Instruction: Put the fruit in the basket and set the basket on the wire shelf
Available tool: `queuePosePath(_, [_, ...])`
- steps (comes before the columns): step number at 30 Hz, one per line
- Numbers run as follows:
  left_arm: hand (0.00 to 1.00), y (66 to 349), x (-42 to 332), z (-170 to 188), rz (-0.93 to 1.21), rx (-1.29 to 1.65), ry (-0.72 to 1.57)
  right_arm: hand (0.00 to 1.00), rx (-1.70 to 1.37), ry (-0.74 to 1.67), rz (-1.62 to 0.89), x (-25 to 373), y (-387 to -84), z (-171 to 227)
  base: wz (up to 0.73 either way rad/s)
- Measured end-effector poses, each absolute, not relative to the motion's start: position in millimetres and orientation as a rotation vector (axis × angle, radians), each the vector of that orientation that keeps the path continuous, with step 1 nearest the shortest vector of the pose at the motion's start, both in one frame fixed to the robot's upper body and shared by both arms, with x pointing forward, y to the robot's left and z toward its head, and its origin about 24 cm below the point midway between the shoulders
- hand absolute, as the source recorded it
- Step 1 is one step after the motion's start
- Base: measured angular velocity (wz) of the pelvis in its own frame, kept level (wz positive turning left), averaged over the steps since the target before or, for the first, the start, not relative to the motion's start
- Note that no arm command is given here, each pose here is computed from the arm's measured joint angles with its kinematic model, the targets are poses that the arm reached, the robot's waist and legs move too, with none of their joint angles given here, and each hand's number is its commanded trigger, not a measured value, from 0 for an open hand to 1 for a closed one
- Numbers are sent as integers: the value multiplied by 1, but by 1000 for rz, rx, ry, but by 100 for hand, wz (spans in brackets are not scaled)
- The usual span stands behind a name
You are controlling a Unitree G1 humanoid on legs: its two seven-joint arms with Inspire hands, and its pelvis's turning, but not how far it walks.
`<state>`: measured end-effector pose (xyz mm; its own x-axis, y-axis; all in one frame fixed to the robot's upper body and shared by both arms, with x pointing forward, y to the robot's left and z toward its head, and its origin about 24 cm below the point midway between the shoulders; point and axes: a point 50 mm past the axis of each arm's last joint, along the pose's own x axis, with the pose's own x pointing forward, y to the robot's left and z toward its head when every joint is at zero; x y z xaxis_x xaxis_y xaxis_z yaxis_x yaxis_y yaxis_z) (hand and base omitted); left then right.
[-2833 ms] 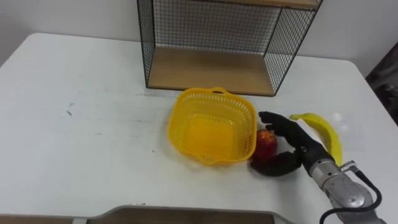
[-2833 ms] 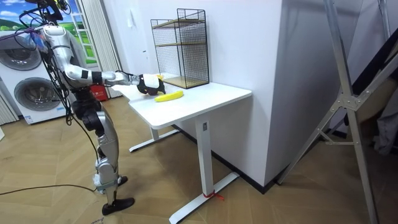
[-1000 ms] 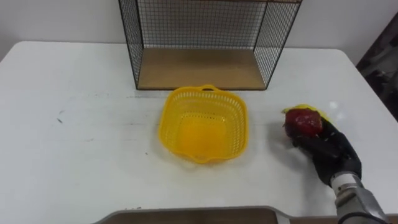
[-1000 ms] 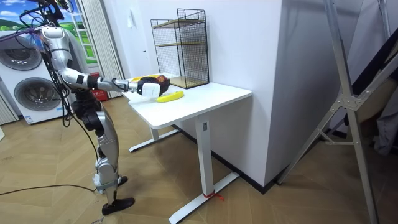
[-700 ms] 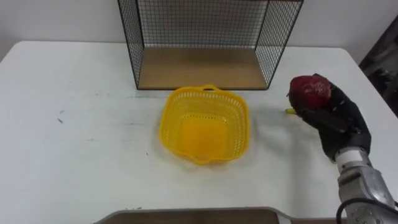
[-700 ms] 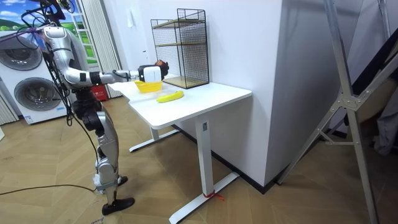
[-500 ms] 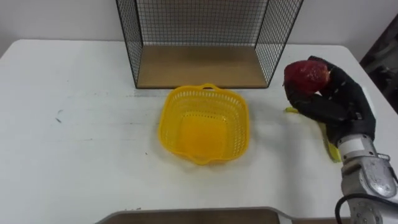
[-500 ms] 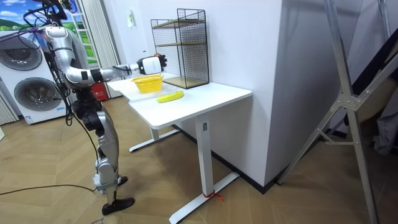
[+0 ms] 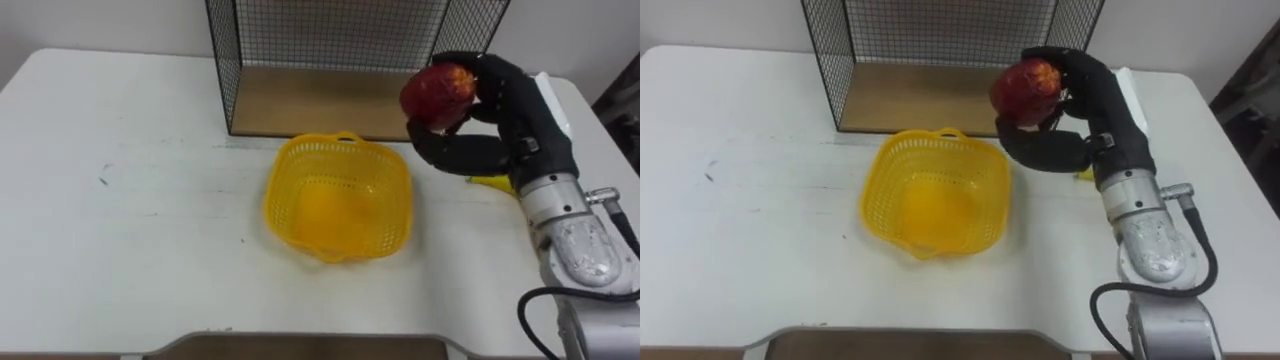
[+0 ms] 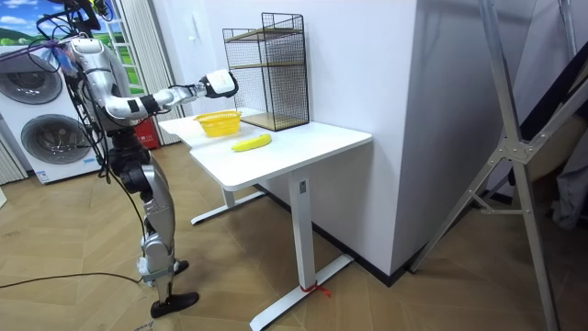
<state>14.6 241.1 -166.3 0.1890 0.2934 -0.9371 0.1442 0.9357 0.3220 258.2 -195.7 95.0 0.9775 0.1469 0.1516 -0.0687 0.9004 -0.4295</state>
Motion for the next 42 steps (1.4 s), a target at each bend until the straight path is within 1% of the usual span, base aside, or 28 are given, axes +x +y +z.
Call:
queuePosePath(6, [0, 244, 15, -166, 111, 383, 1389, 100, -521, -143, 192, 258, -186, 89, 0])
queuePosePath(11, [0, 244, 22, -165, 107, 383, 1375, 100, -552, -124, 240, 258, -184, 87, 0])
queuePosePath(12, [0, 244, 23, -165, 106, 382, 1372, 89, -552, -119, 251, 258, -183, 86, 0])
queuePosePath(13, [0, 244, 24, -165, 105, 381, 1370, 38, -552, -113, 262, 258, -182, 85, 0])
queuePosePath(14, [0, 244, 24, -165, 105, 382, 1370, 1, -551, -110, 267, 258, -181, 85, 0])
queuePosePath(22, [0, 244, 24, -166, 70, 405, 1375, 0, -545, -70, 375, 256, -165, 76, 0])
queuePosePath(37, [0, 245, 25, -165, 63, 400, 1378, 0, -540, 2, 391, 256, -168, 63, 0])
queuePosePath(42, [0, 245, 25, -165, 58, 405, 1378, 0, -537, 19, 353, 257, -174, 59, 0])
